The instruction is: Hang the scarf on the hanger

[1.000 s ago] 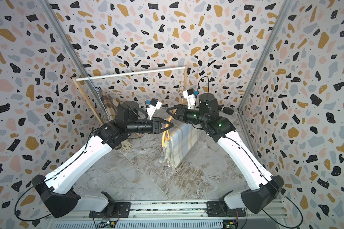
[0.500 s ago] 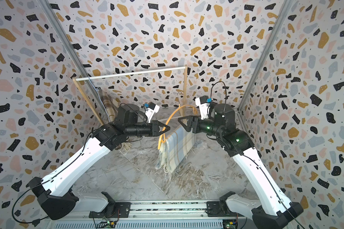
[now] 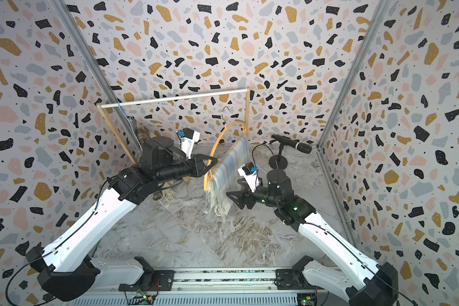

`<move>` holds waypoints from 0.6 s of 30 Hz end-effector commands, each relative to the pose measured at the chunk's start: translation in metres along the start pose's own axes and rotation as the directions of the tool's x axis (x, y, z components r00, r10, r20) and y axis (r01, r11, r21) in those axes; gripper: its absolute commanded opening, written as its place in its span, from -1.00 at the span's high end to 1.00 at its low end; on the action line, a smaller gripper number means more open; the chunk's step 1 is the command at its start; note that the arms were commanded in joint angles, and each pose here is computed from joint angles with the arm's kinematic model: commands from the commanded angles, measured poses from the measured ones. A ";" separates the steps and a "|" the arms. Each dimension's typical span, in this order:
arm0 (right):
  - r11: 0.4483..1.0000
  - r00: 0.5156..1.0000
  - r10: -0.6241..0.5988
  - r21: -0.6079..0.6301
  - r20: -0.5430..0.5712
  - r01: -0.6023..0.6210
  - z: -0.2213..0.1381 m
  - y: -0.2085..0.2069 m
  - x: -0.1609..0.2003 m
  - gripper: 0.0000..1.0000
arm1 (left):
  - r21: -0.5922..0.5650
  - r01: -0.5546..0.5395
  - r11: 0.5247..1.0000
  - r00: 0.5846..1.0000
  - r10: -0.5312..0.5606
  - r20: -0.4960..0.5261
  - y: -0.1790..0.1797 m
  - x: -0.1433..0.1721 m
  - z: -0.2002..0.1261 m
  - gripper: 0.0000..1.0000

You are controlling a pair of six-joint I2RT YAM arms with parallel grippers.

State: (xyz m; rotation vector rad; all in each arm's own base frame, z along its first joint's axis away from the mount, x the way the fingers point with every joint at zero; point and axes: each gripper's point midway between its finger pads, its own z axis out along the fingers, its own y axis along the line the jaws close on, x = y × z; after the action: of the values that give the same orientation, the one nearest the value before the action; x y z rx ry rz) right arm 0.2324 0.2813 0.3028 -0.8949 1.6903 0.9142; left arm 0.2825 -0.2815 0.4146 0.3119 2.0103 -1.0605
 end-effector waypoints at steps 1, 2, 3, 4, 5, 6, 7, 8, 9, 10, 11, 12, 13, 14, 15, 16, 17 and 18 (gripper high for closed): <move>0.989 0.975 -0.148 0.033 0.166 0.144 0.008 0.003 -0.035 -0.62 | 0.085 -0.132 0.988 0.954 0.103 0.281 -0.047 -0.075 -0.032 1.00; 0.988 0.976 -0.155 0.032 0.151 0.152 0.014 0.004 -0.030 -0.63 | 0.081 -0.132 0.988 0.952 0.104 0.286 -0.047 -0.077 -0.032 1.00; 0.987 0.978 -0.160 0.042 0.134 0.156 0.020 0.002 -0.025 -0.63 | 0.078 -0.132 0.988 0.951 0.104 0.290 -0.047 -0.079 -0.030 1.00; 0.987 0.980 -0.161 0.044 0.119 0.157 0.027 0.001 -0.020 -0.62 | 0.076 -0.133 0.988 0.949 0.105 0.297 -0.047 -0.081 -0.031 1.00; 0.987 0.982 -0.157 0.053 0.108 0.152 0.033 -0.001 -0.016 -0.61 | 0.077 -0.133 0.988 0.948 0.104 0.301 -0.048 -0.082 -0.030 1.00; 0.987 0.984 -0.151 0.064 0.098 0.145 0.038 -0.004 -0.013 -0.59 | 0.078 -0.133 0.988 0.947 0.104 0.304 -0.048 -0.084 -0.030 1.00; 0.988 0.986 -0.141 0.074 0.091 0.135 0.043 -0.008 -0.011 -0.57 | 0.075 -0.133 0.988 0.946 0.104 0.307 -0.048 -0.085 -0.030 1.00; 0.989 0.988 -0.130 0.084 0.083 0.123 0.048 -0.011 -0.009 -0.54 | 0.074 -0.134 0.988 0.946 0.105 0.308 -0.048 -0.085 -0.030 1.00; 0.989 0.989 -0.122 0.097 0.079 0.115 0.050 -0.014 -0.010 -0.50 | 0.072 -0.133 0.989 0.946 0.105 0.308 -0.047 -0.085 -0.029 1.00; 0.988 0.990 -0.117 0.105 0.073 0.109 0.055 -0.017 -0.009 -0.47 | 0.070 -0.134 0.989 0.946 0.106 0.308 -0.047 -0.085 -0.028 1.00; 0.988 0.991 -0.113 0.114 0.072 0.105 0.057 -0.019 -0.009 -0.41 | 0.069 -0.133 0.989 0.946 0.106 0.307 -0.047 -0.085 -0.028 1.00; 0.987 0.992 -0.109 0.123 0.070 0.100 0.060 -0.021 -0.009 -0.35 | 0.068 -0.132 0.989 0.946 0.106 0.306 -0.046 -0.085 -0.027 1.00; 0.986 0.992 -0.103 0.136 0.066 0.094 0.062 -0.023 -0.007 -0.25 | 0.065 -0.134 0.989 0.946 0.108 0.307 -0.046 -0.085 -0.027 1.00; 0.986 0.994 -0.095 0.144 0.062 0.085 0.063 -0.025 -0.005 -0.15 | 0.061 -0.134 0.989 0.945 0.109 0.308 -0.045 -0.085 -0.027 1.00; 0.986 0.994 -0.089 0.149 0.058 0.080 0.064 -0.027 -0.003 -0.02 | 0.057 -0.136 0.989 0.945 0.112 0.308 -0.045 -0.085 -0.027 1.00; 0.986 0.995 -0.081 0.151 0.055 0.072 0.065 -0.028 0.000 0.08 | 0.050 -0.136 0.990 0.944 0.114 0.309 -0.043 -0.086 -0.027 1.00; 0.986 0.996 -0.074 0.150 0.051 0.066 0.065 -0.028 0.002 0.20 | 0.044 -0.137 0.990 0.944 0.117 0.310 -0.042 -0.086 -0.027 1.00; 0.987 0.997 -0.065 0.148 0.044 0.058 0.066 -0.028 0.006 0.34 | 0.040 -0.138 0.990 0.943 0.119 0.310 -0.041 -0.086 -0.026 1.00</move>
State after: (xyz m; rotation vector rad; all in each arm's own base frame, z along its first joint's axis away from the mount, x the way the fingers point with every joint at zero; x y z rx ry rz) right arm 0.2773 0.3254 0.2464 -0.8773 1.7247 0.7470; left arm 0.3045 -0.2808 0.4332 0.2731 1.9413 -0.9864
